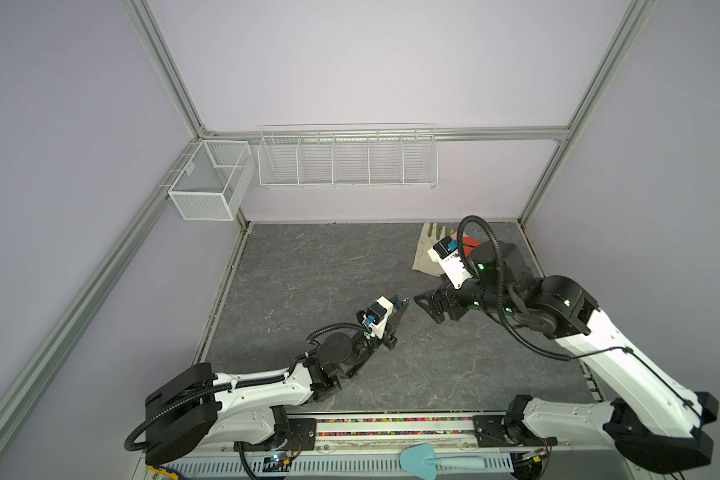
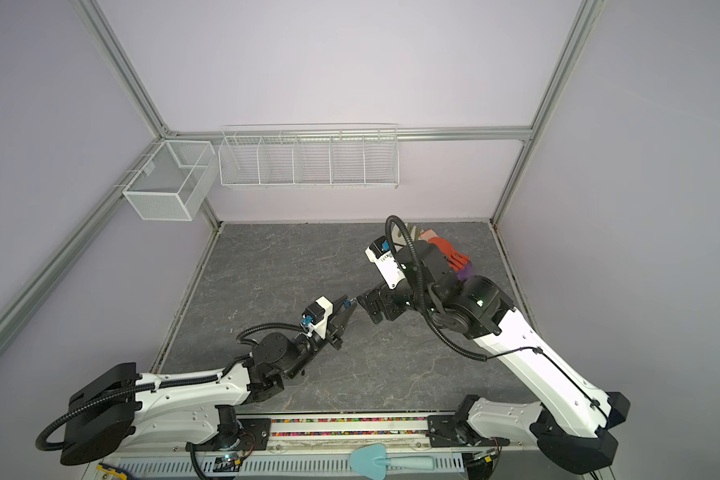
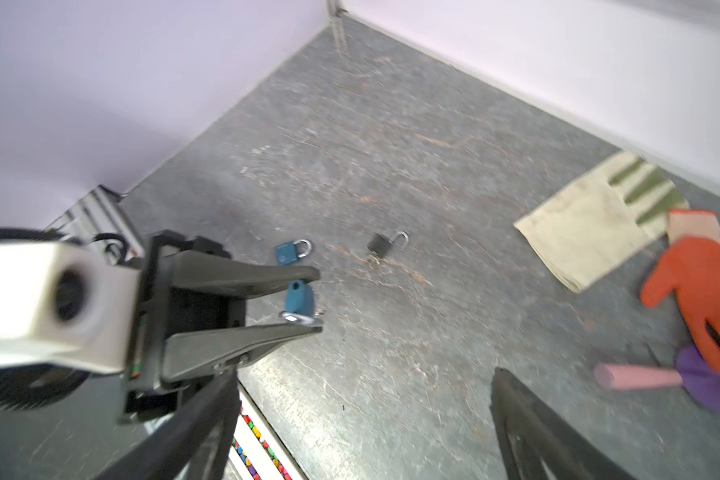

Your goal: Unlock with the key

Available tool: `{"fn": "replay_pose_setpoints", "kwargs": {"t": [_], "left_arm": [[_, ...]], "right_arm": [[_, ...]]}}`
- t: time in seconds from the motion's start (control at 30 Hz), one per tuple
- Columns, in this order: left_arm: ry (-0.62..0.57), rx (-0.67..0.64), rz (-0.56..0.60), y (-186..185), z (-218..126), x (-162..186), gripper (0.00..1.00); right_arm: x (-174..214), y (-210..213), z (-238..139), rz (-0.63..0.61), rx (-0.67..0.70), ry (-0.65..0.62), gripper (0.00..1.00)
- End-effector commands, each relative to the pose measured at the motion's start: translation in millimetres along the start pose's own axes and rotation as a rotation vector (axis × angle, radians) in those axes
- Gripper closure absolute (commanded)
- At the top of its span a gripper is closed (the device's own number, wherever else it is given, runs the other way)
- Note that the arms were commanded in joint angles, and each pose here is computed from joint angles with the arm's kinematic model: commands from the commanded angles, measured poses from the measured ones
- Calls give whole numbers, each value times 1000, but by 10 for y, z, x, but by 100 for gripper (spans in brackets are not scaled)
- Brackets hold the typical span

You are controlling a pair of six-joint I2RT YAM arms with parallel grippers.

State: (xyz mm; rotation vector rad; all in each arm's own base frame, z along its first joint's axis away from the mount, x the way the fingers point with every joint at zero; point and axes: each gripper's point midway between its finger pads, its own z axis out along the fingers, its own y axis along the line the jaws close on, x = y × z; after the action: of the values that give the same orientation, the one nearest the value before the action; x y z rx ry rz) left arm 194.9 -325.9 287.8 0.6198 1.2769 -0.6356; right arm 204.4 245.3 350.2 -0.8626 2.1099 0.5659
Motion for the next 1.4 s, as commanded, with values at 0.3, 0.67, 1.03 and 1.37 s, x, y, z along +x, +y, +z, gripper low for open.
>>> {"fn": "replay_pose_setpoints", "kwargs": {"t": [0.3,0.67,1.03,1.37], "left_arm": [[47,94,57,-127,-73,-40,100],[40,82,73,-104,-65,-76,100],[29,81,72,-109,-46,-109,100],[26,96,63,-128,-59,-127,100]], "right_arm": [[124,517,149,-496,-342,23,56],[384,383,396,-639,-332,140,73],[486,342,508,-680,-354,187,77],[525,258,561,-690,-338,225,80]]}}
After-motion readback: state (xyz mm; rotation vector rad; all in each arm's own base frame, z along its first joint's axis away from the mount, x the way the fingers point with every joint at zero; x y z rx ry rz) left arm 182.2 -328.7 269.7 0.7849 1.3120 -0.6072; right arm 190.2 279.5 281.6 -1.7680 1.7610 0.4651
